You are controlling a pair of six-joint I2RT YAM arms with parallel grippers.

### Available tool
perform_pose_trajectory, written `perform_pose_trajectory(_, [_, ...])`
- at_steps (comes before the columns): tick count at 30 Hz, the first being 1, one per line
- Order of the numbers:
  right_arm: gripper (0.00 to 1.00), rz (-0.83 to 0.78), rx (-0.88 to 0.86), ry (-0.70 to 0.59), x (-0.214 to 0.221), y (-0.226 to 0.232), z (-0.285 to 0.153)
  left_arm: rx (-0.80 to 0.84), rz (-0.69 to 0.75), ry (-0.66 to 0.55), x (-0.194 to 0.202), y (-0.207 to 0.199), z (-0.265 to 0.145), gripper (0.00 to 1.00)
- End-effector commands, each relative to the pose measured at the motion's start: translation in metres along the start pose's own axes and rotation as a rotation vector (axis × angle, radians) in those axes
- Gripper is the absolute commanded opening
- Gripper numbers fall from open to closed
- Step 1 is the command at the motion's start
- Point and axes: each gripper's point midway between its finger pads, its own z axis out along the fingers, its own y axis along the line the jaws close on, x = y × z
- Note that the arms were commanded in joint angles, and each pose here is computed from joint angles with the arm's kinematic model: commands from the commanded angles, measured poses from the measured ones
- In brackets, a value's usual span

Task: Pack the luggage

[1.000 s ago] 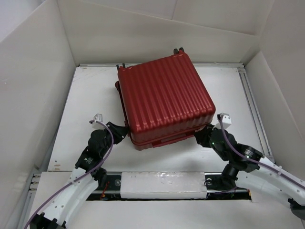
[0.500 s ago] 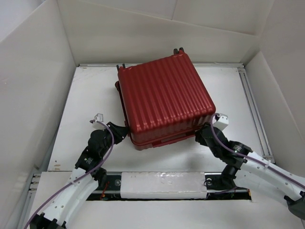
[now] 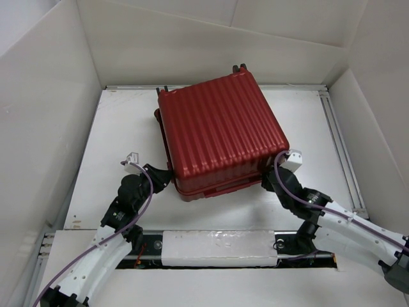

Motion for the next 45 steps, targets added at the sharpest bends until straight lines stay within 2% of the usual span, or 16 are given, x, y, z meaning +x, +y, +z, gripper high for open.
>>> perform_pose_trajectory(1, [0.33,0.038,0.016,-0.109,-0.023,0.001,0.008,0.033,0.024,0.067,0.014,-0.003,-0.003,0.18])
perform_pose_trajectory(8, [0.27,0.029,0.077,-0.124,-0.025,-0.005,0.019,0.042,0.033,0.061,0.01,-0.007,-0.008,0.15])
perform_pose_trajectory(12, [0.17,0.033,0.105,-0.132,-0.026,-0.006,0.025,0.05,0.043,0.055,0.008,-0.01,-0.012,0.15])
perform_pose_trajectory(13, [0.1,0.03,0.119,-0.138,-0.028,-0.006,0.027,0.05,0.043,0.055,0.008,-0.01,-0.012,0.14])
perform_pose_trajectory(16, [0.0,0.044,0.132,-0.14,-0.027,-0.007,0.028,0.058,0.043,0.062,0.011,-0.009,-0.011,0.14])
perform_pose_trajectory(23, [0.0,0.04,0.104,-0.144,-0.031,0.001,0.021,0.114,0.066,0.104,0.016,-0.02,-0.009,0.08])
perform_pose_trajectory(29, [0.0,-0.045,-0.009,-0.061,-0.019,0.034,-0.012,0.168,0.069,0.132,0.021,-0.029,-0.007,0.07])
perform_pose_trajectory(30, [0.0,-0.028,-0.007,-0.078,-0.031,0.039,-0.021,0.178,0.071,0.123,0.018,-0.034,-0.006,0.07])
perform_pose_trajectory(31, [0.0,-0.09,0.044,-0.042,-0.024,0.026,-0.026,0.171,0.07,0.129,0.019,-0.032,-0.005,0.07])
perform_pose_trajectory(35, [0.0,-0.061,0.052,-0.021,-0.034,0.032,-0.041,0.171,0.081,0.129,0.017,-0.034,-0.003,0.06])
perform_pose_trajectory(39, [0.0,-0.121,-0.063,0.055,-0.021,0.057,-0.046,0.198,0.073,0.125,0.015,-0.041,-0.004,0.06])
perform_pose_trajectory(41, [0.0,-0.162,-0.175,0.144,0.003,0.077,-0.048,0.23,0.068,0.129,0.017,-0.046,-0.005,0.06])
perform_pose_trajectory(45, [0.0,-0.203,-0.431,0.219,0.048,0.151,-0.059,0.257,0.051,0.138,0.02,-0.048,-0.002,0.04])
